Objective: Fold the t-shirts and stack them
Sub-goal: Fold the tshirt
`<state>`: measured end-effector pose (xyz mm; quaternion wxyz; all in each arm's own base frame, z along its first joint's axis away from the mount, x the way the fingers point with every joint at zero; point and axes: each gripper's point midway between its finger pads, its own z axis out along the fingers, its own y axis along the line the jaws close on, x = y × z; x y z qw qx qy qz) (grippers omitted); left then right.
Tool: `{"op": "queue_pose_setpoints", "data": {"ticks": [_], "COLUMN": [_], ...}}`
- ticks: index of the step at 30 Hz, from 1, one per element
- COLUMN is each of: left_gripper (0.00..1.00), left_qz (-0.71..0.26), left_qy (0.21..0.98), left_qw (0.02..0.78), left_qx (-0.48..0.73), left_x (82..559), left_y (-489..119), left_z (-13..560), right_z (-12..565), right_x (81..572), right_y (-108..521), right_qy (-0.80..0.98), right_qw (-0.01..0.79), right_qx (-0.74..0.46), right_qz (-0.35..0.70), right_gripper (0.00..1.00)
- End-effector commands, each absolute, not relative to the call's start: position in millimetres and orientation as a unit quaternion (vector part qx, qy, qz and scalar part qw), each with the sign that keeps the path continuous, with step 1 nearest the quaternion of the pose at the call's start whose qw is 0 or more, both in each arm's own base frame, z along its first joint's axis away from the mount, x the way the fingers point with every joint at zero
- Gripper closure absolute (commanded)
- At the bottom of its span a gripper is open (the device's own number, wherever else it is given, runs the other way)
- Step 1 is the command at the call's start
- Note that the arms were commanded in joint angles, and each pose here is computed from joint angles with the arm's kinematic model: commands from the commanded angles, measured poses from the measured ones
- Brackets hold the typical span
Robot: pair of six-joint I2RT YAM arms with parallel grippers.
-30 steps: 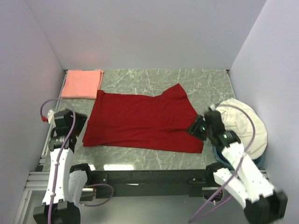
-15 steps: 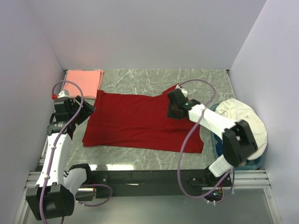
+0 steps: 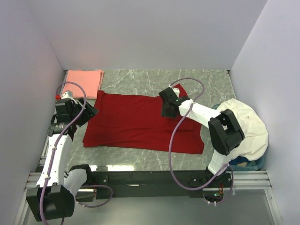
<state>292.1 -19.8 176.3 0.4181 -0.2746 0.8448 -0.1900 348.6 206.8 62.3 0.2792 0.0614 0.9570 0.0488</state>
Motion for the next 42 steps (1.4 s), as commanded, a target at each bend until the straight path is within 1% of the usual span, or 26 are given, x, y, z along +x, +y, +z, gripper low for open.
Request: {"op": "queue_pose_setpoints", "data": {"ticks": [1, 18, 28, 31, 35, 40, 41, 42], "left_gripper": [0.29, 0.29, 0.3, 0.29, 0.29, 0.29, 0.29, 0.3], "left_qz": [-0.188, -0.184, -0.183, -0.184, -0.183, -0.184, -0.183, -0.184], "left_qy": [0.845, 0.846, 0.846, 0.846, 0.847, 0.847, 0.847, 0.847], "left_qw": [0.429, 0.427, 0.426, 0.426, 0.425, 0.425, 0.424, 0.423], "left_qx": [-0.258, -0.261, -0.263, -0.263, -0.262, -0.263, -0.263, -0.264], "left_x": [291.6, 289.8, 289.4, 289.7, 289.8, 289.9, 289.6, 289.8], "left_y": [-20.4, -19.4, -18.8, -19.2, -19.1, -19.2, -19.2, -19.0], "left_z": [178.9, 174.6, 173.3, 173.5, 173.1, 172.4, 171.7, 170.9], "right_z": [61.3, 32.8, 28.1, 25.3, 24.1, 23.8, 23.3, 23.8], "right_x": [360.1, 359.9, 359.8, 358.5, 358.8, 359.5, 359.2, 359.8], "right_y": [209.0, 208.4, 208.1, 210.1, 212.1, 213.8, 214.7, 214.9], "right_qy": [0.954, 0.959, 0.959, 0.96, 0.96, 0.961, 0.961, 0.961], "right_qw": [0.292, 0.273, 0.274, 0.271, 0.268, 0.267, 0.267, 0.268], "right_qx": [0.062, 0.064, 0.066, 0.065, 0.065, 0.064, 0.063, 0.064], "right_qz": [0.039, 0.022, 0.026, 0.03, 0.036, 0.038, 0.039, 0.039], "right_gripper": [0.57, 0.57, 0.59, 0.61, 0.69, 0.76, 0.81, 0.84]}}
